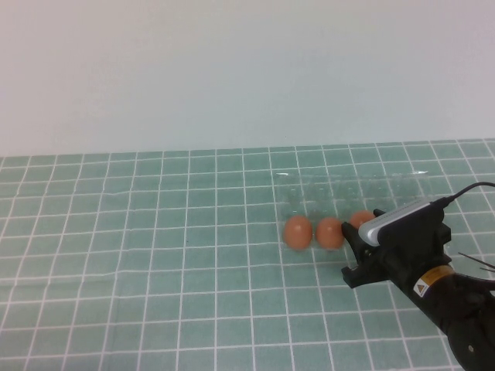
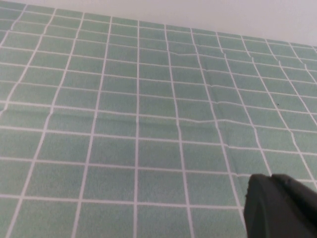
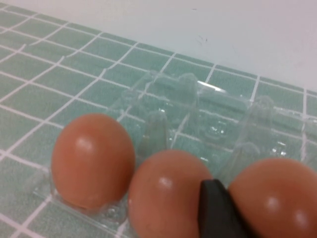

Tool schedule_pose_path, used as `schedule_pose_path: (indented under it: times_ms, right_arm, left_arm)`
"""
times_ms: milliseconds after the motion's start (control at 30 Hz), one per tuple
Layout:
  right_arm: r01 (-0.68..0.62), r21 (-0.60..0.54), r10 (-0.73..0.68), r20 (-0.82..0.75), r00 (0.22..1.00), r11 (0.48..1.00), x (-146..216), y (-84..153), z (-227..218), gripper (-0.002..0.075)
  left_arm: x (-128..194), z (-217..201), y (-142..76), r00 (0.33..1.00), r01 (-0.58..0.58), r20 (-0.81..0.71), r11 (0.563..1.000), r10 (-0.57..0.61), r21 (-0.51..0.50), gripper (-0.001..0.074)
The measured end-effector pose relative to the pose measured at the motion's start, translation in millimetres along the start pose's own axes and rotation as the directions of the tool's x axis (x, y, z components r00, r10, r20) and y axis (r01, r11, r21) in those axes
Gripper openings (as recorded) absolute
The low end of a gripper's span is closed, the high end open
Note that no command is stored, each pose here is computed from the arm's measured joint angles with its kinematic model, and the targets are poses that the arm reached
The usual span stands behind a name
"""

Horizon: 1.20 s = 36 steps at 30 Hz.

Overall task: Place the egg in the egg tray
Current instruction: Place the egg in the egg tray

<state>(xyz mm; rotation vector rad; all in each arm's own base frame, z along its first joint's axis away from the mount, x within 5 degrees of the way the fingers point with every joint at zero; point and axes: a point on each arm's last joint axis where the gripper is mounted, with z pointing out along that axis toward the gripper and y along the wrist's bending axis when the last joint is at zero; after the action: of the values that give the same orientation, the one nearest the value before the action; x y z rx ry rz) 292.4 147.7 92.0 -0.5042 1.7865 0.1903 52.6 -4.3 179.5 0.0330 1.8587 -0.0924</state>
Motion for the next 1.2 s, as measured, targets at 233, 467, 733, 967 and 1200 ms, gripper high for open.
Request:
schedule_pose_path:
  times_ms: [233,467,733,967,1200]
  right_arm:
    - [0.004,-0.001,-0.004,0.0,1.0,1.0,0.5,0.1,0.1,0.0368]
    - [0.001,0.008,-0.001,-0.001,1.0,1.0,0.6,-0.7,0.1,0.038]
    - [0.0,0.009,0.0,-0.002,1.0,1.0,0.7,-0.7,0.1,0.0428]
    - [0.003,0.01,-0.003,-0.002,1.0,1.0,0.7,-0.9,0.1,0.0439]
    - [0.027,0.011,-0.027,0.0,1.0,1.0,0.3,-0.9,0.5,0.0474]
  left_arm:
    - [0.0,0.0,0.0,1.0,0.0,0.0,1.0,0.0,0.0,-0.0001]
    - [0.0,0.0,0.0,1.0,0.0,0.0,1.0,0.0,0.0,-0.0001]
    - [0.0,0.0,0.0,1.0,0.0,0.0,1.0,0.0,0.0,-0.0001]
    - [0.0,0.0,0.0,1.0,0.0,0.0,1.0,0.0,0.0,-0.0001]
    - [0.0,0.0,0.0,1.0,0.0,0.0,1.0,0.0,0.0,-0.0001]
